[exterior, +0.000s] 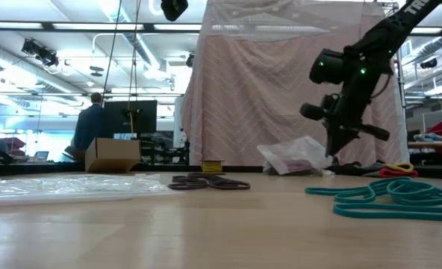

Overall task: Sort rubber bands
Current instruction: Close the transparent zip bag

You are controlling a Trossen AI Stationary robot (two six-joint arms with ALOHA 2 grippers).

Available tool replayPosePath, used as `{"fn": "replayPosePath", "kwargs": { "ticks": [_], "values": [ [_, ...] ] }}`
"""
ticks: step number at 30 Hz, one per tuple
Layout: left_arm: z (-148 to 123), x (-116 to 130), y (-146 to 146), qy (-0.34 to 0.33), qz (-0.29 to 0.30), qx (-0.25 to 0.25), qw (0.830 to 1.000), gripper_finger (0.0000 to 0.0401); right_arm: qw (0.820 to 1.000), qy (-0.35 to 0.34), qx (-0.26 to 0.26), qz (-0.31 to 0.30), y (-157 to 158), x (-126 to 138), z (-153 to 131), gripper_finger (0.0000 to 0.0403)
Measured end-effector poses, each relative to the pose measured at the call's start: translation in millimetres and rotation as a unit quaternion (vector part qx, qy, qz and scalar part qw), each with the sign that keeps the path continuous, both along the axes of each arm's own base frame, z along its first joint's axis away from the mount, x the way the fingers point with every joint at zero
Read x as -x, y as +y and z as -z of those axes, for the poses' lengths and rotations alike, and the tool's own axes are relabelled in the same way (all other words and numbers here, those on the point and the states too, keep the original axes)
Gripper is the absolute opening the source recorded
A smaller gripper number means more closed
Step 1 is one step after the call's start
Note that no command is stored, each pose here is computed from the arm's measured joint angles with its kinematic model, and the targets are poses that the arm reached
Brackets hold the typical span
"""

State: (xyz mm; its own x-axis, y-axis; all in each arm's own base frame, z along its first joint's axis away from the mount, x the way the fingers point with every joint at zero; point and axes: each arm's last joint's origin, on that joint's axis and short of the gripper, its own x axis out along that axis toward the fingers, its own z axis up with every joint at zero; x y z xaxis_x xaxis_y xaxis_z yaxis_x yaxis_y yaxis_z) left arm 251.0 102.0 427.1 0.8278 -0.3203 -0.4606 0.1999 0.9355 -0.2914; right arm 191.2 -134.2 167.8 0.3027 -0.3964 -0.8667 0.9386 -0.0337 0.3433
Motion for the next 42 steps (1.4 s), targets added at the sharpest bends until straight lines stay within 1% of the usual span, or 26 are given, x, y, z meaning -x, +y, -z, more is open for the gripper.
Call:
{"fn": "replayPosePath", "kwargs": {
  "ticks": [4, 10, 18, 23, 25, 29, 32, 36, 40, 42],
  "values": [
    [0.3, 0.2, -0.1, 0.002, 0.0, 0.001, 1.0, 0.0137, 0.998, 0.019, -0.037, 0.051, 5.2, 8.0, 7.2, 0.0],
    [0.8, 0.5, -0.3, 0.005, 0.0, 0.003, 1.0, 0.0137, 0.997, 0.029, -0.051, 0.057, 8.1, 9.9, 8.6, 0.0],
    [1.2, 0.6, -0.1, 0.008, -0.004, 0.0, 1.0, 0.0137, 0.993, 0.035, -0.054, 0.095, 14.7, 9.2, 9.4, 0.0001],
    [2.2, 1.0, -0.3, 0.013, -0.004, 0.003, 1.0, 0.0137, 0.982, 0.077, -0.079, 0.156, 23.4, 18.3, 12.6, 0.0002],
    [3.0, 1.6, -0.5, 0.018, -0.003, 0.003, 1.0, 0.0137, 0.976, 0.103, -0.092, 0.167, 27.3, 23.1, 13.7, 0.0001],
    [4.1, 2.2, -0.7, 0.022, -0.002, -0.004, 1.0, 0.0137, 0.974, 0.14, -0.101, 0.149, 33.1, 27.2, 14.3, 0.0003],
    [3.3, 1.5, -0.3, 0.016, -0.002, -0.008, 1.0, 0.0137, 0.977, 0.142, -0.098, 0.126, 36.1, 24.5, 14.2, 0.0006],
    [3.5, 1.4, -0.3, 0.013, 0.003, -0.016, 1.0, 0.0137, 0.982, 0.127, -0.09, 0.11, 40.8, 19.1, 12.1, 0.0006],
    [3.5, 1.5, -0.3, 0.013, 0.004, -0.018, 1.0, 0.0137, 0.99, 0.101, -0.047, 0.088, 46.8, 13.1, 1.0, 0.0006],
    [3.5, 1.5, -0.3, 0.013, 0.004, -0.018, 1.0, 0.0137, 0.99, 0.101, -0.031, 0.098, 50.0, 16.5, -3.9, 0.0006]
  ]
}}
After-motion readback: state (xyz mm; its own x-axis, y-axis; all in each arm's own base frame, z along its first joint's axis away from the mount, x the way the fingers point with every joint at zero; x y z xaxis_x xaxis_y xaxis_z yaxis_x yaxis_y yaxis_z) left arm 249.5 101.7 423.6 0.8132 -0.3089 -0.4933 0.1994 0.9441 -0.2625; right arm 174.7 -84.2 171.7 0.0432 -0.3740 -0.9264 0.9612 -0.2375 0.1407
